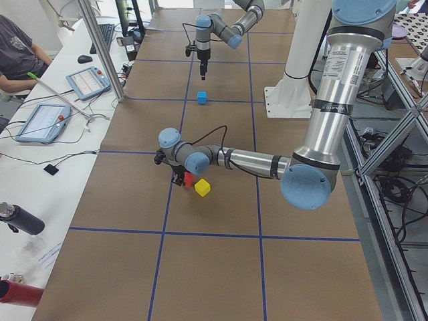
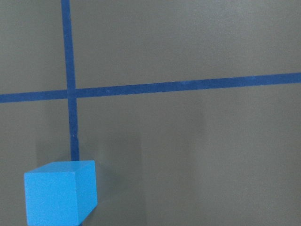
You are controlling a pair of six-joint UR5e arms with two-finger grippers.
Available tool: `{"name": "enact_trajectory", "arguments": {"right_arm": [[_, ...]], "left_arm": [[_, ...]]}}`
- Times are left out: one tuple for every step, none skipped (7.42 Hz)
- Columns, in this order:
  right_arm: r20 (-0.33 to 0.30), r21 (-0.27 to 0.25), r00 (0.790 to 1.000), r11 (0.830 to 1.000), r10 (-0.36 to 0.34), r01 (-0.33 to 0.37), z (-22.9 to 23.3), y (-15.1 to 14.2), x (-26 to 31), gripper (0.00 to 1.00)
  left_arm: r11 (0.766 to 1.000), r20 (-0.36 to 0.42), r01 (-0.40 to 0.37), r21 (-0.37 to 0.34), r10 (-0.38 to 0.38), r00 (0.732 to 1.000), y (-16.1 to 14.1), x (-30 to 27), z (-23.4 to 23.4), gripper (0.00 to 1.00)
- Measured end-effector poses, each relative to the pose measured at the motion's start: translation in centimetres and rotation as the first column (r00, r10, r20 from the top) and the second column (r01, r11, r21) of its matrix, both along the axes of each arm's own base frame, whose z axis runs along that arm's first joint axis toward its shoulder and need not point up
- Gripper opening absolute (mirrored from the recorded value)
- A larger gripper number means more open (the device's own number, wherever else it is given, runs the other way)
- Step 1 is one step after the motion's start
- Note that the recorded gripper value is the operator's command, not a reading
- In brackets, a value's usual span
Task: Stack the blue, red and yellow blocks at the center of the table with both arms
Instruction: 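Carry the red cube with the left gripper onto the blue cube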
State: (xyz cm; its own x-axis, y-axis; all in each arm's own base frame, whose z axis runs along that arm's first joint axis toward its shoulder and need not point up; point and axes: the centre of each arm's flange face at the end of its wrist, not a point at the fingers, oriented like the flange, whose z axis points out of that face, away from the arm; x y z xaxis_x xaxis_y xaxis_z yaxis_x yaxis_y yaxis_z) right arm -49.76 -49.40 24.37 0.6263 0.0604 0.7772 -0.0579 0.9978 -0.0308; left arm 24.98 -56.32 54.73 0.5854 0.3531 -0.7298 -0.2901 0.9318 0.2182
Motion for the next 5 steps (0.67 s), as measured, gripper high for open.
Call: {"name": "enact_trajectory", "arguments": {"right_arm": [[0.005, 0.002, 1.000, 1.000, 0.003, -0.003, 0.8, 0.1, 1.7, 1.00], [0.010, 0.007, 1.000, 1.000, -0.002, 0.002, 2.4, -0.1, 4.5, 1.00], [0.010, 0.013, 1.000, 1.000, -0.019, 0.019, 4.7, -0.6, 7.8, 1.00], [0.000, 0.024, 0.999, 0.999, -0.046, 0.046, 7.9, -1.3, 11.8, 1.00], [-0.017, 0.042, 0.997, 0.996, -0.074, 0.075, 11.6, -2.1, 16.0, 1.00]], "left_arm": [[0.996, 0.009, 0.036, -0.079, -0.035, 0.999, -1.4, 0.9, -5.2, 0.00], [0.987, 0.021, 0.077, -0.143, -0.075, 0.997, -2.6, 2.1, -10.8, 0.00], [0.977, 0.019, 0.108, -0.185, -0.106, 0.994, -2.8, 4.0, -15.7, 0.00], [0.965, 0.011, 0.138, -0.222, -0.139, 0.990, -1.9, 6.8, -20.3, 0.00], [0.953, 0.012, 0.173, -0.250, -0.175, 0.984, -0.5, 10.7, -25.1, 0.00]]}}
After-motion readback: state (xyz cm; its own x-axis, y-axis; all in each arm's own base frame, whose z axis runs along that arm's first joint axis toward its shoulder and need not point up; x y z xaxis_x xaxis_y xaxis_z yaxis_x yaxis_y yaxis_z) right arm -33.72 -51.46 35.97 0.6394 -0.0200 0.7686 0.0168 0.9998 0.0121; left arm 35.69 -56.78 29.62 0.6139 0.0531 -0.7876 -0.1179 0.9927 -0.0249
